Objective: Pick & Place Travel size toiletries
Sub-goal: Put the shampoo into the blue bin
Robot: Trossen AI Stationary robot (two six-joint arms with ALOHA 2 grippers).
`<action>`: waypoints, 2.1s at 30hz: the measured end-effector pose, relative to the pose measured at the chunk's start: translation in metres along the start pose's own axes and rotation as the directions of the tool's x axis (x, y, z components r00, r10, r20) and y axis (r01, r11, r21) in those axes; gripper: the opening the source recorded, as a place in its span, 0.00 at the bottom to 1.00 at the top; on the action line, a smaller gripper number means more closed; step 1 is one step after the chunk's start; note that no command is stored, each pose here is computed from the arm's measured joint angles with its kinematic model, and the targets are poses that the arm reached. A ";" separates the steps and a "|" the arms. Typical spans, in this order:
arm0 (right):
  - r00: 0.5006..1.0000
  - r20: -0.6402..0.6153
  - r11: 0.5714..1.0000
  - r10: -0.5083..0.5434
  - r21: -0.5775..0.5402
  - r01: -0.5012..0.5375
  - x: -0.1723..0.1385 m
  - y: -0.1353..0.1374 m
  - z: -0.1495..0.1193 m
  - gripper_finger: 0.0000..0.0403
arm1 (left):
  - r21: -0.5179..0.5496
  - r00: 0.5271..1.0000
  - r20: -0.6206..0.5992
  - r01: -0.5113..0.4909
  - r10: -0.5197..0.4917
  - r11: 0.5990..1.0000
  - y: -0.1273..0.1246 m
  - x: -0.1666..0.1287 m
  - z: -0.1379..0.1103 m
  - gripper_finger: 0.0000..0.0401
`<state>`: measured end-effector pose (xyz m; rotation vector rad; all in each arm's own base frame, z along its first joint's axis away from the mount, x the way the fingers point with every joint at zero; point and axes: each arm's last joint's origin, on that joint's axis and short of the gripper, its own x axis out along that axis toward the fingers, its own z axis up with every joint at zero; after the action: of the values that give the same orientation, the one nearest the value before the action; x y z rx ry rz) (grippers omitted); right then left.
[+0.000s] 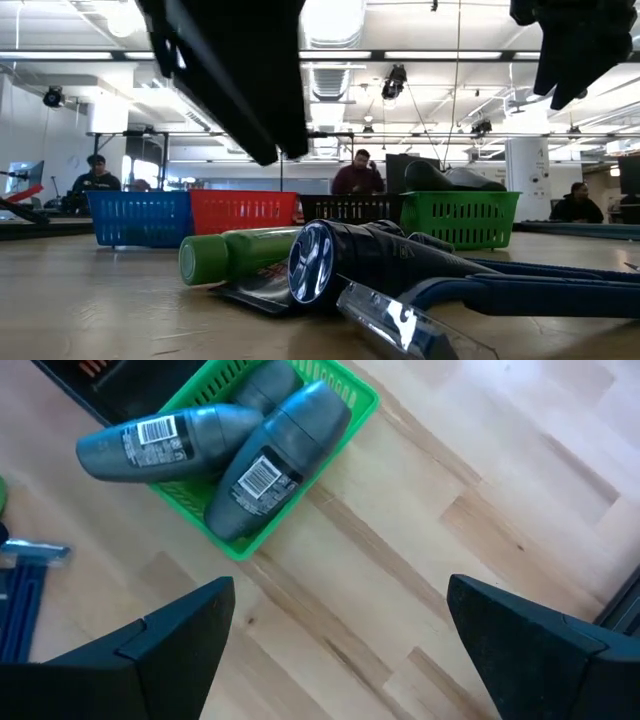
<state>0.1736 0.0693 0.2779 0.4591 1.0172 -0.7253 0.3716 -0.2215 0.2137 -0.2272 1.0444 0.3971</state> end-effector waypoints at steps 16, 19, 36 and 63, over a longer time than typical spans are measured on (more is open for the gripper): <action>0.998 0.056 0.999 -0.040 -0.029 0.041 0.005 -0.002 -0.001 0.90 | -0.121 0.996 -0.077 0.031 -0.040 0.992 0.013 0.041 -0.013 0.65; 0.998 0.056 0.999 -0.042 -0.030 0.043 0.006 -0.002 -0.002 0.90 | -0.169 0.996 -0.086 0.007 -0.021 0.986 0.019 0.047 -0.016 0.65; 0.997 0.058 0.998 -0.051 -0.044 0.053 0.007 -0.003 -0.003 0.90 | -0.184 0.995 -0.100 -0.014 -0.005 0.983 0.024 0.056 -0.024 0.49; 0.997 0.058 0.999 -0.048 0.005 0.048 0.008 -0.003 -0.003 0.90 | -0.830 0.939 -0.133 -0.280 0.316 0.482 0.205 -0.052 -0.007 0.39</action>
<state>0.1722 0.0664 0.2693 0.4151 0.9752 -0.7795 0.2563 -0.0488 0.2564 -0.9229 0.7689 1.2409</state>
